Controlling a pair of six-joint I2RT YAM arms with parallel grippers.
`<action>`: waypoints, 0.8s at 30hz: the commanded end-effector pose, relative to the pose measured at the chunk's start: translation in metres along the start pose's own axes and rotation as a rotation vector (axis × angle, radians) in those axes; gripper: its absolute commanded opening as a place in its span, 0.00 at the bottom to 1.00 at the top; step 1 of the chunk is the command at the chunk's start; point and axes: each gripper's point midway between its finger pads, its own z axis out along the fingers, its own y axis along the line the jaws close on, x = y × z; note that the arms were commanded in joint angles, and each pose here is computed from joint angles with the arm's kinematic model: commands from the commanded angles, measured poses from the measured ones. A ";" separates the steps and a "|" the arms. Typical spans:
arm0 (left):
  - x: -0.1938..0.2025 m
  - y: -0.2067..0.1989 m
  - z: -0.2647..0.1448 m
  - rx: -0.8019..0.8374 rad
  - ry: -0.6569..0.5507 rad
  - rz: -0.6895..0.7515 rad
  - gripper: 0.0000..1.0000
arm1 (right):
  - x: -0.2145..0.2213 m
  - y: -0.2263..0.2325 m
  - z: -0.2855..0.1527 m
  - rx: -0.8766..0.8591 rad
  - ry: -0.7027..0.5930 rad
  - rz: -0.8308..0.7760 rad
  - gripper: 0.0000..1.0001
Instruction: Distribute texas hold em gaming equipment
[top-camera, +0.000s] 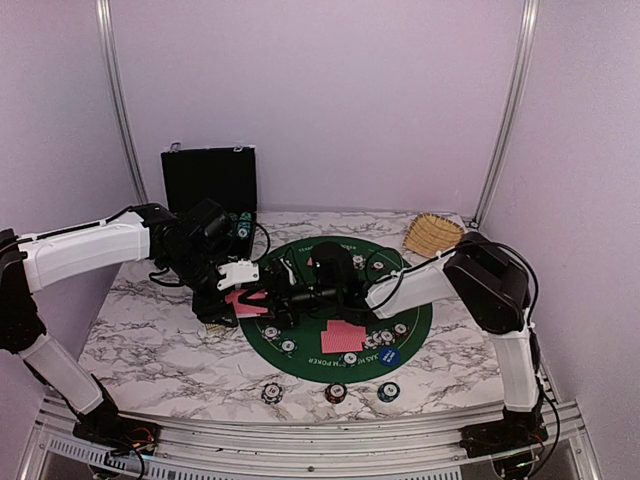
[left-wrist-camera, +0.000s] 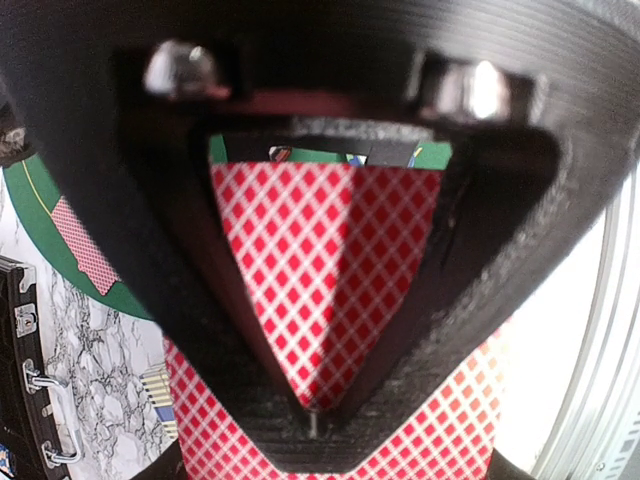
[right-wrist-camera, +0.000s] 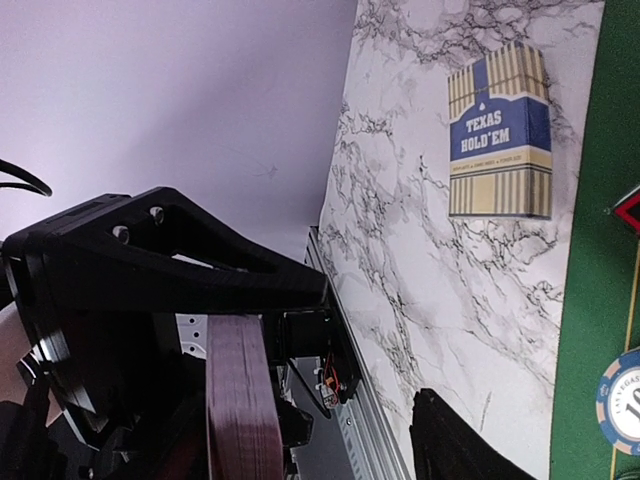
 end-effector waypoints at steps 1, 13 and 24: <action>-0.006 0.003 -0.007 -0.015 -0.023 0.010 0.09 | 0.001 0.008 -0.011 0.000 -0.005 -0.001 0.63; -0.006 0.003 -0.007 -0.016 -0.023 0.011 0.08 | 0.002 0.031 -0.036 -0.063 -0.023 -0.015 0.60; -0.006 0.004 -0.007 -0.018 -0.019 0.011 0.08 | 0.002 0.041 -0.037 -0.085 -0.016 -0.015 0.41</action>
